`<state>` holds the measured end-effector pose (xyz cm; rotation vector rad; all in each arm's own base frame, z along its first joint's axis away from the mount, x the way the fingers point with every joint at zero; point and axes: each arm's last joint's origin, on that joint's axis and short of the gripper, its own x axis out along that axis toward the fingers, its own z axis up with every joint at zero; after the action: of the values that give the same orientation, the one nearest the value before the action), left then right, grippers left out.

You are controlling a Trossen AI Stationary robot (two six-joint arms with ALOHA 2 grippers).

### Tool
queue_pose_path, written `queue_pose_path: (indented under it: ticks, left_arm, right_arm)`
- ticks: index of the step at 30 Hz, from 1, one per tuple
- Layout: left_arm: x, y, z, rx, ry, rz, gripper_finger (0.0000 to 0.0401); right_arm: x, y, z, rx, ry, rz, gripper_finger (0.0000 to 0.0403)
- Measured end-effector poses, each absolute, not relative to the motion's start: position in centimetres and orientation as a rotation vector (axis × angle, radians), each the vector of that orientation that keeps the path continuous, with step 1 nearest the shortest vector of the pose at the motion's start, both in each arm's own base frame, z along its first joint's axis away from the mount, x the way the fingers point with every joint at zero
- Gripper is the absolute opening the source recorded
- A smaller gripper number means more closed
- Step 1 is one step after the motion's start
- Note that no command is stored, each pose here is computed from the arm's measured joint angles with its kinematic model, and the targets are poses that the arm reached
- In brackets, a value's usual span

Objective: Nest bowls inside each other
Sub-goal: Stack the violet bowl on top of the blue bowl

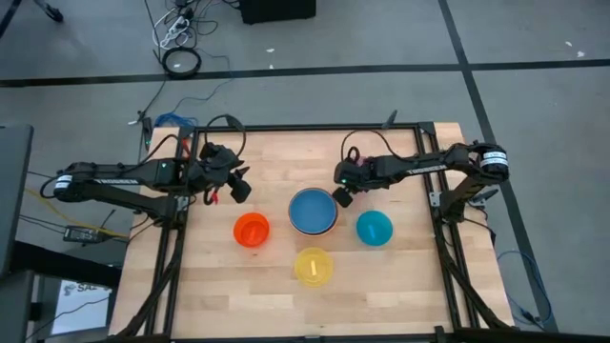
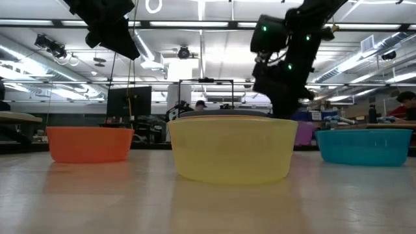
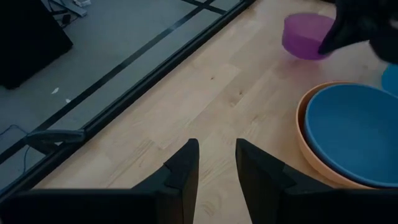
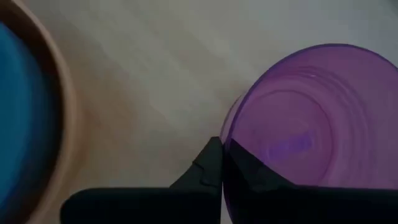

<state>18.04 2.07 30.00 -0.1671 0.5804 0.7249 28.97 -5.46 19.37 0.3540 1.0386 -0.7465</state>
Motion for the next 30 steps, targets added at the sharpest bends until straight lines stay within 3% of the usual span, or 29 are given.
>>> queue_pose_path:
  ticks: [5, 13, 20, 30]
  left_arm:
    - [18.0, 2.1, 30.0, -0.167, 0.58, 0.725, 0.0115]
    - [18.4, 2.1, 30.4, -0.183, 0.525, 0.718, 0.0115]
    - [18.4, 2.1, 30.4, -0.186, 0.519, 0.717, 0.0115]
    - [18.5, 2.0, 30.4, -0.196, 0.52, 0.701, 0.0115]
  right_arm:
    - [29.3, -4.8, 23.0, 0.324, 0.926, -0.669, 0.0]
    - [32.0, 0.5, 27.3, 0.301, 0.753, -0.335, 0.0]
    - [34.2, 4.0, 26.3, 0.293, 0.743, -0.247, 0.0]
    - [36.3, 4.8, 22.8, 0.303, 0.78, -0.274, 0.0006]
